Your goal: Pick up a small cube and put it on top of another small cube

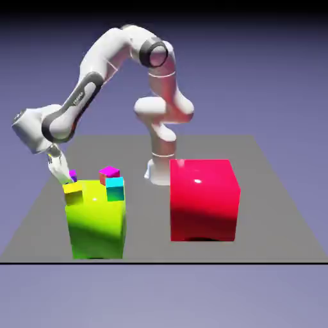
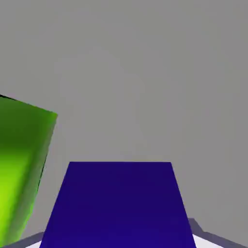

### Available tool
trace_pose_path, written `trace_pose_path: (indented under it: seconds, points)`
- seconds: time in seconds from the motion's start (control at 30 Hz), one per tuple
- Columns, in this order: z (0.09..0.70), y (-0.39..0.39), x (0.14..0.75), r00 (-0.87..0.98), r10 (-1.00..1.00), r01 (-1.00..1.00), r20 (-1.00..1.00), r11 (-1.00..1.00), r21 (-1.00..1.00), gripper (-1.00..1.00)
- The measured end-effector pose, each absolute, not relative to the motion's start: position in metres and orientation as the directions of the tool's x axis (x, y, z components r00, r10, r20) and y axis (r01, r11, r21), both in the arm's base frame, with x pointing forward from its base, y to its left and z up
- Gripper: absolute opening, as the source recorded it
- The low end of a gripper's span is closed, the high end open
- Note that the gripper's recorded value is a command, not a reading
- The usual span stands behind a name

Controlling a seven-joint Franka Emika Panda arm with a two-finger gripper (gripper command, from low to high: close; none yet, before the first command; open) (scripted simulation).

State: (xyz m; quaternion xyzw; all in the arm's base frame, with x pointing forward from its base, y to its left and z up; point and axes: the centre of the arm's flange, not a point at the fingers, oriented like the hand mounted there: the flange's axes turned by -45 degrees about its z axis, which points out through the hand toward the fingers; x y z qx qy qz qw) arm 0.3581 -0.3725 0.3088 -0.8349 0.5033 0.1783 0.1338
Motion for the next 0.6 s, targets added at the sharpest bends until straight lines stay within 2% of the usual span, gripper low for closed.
trace_pose_path:
  seconds: [0.2, 0.37, 0.53, 0.57, 0.6]
  points:
    - [0.373, -0.287, 0.424, 0.606, -0.661, -0.755, -0.442, -0.653, -0.058, -1.00]
    - [0.438, -0.213, 0.449, 0.697, -0.576, -0.638, -0.427, -0.770, -0.002, -1.00]
    - [0.385, -0.225, 0.425, 0.666, -0.612, -0.677, -0.427, -0.736, -0.002, -1.00]
    - [0.373, -0.218, 0.424, 0.671, -0.606, -0.671, -0.427, -0.742, -0.002, 1.00]
    - [0.373, -0.209, 0.428, 0.684, -0.591, -0.654, -0.427, -0.757, 0.000, 1.00]
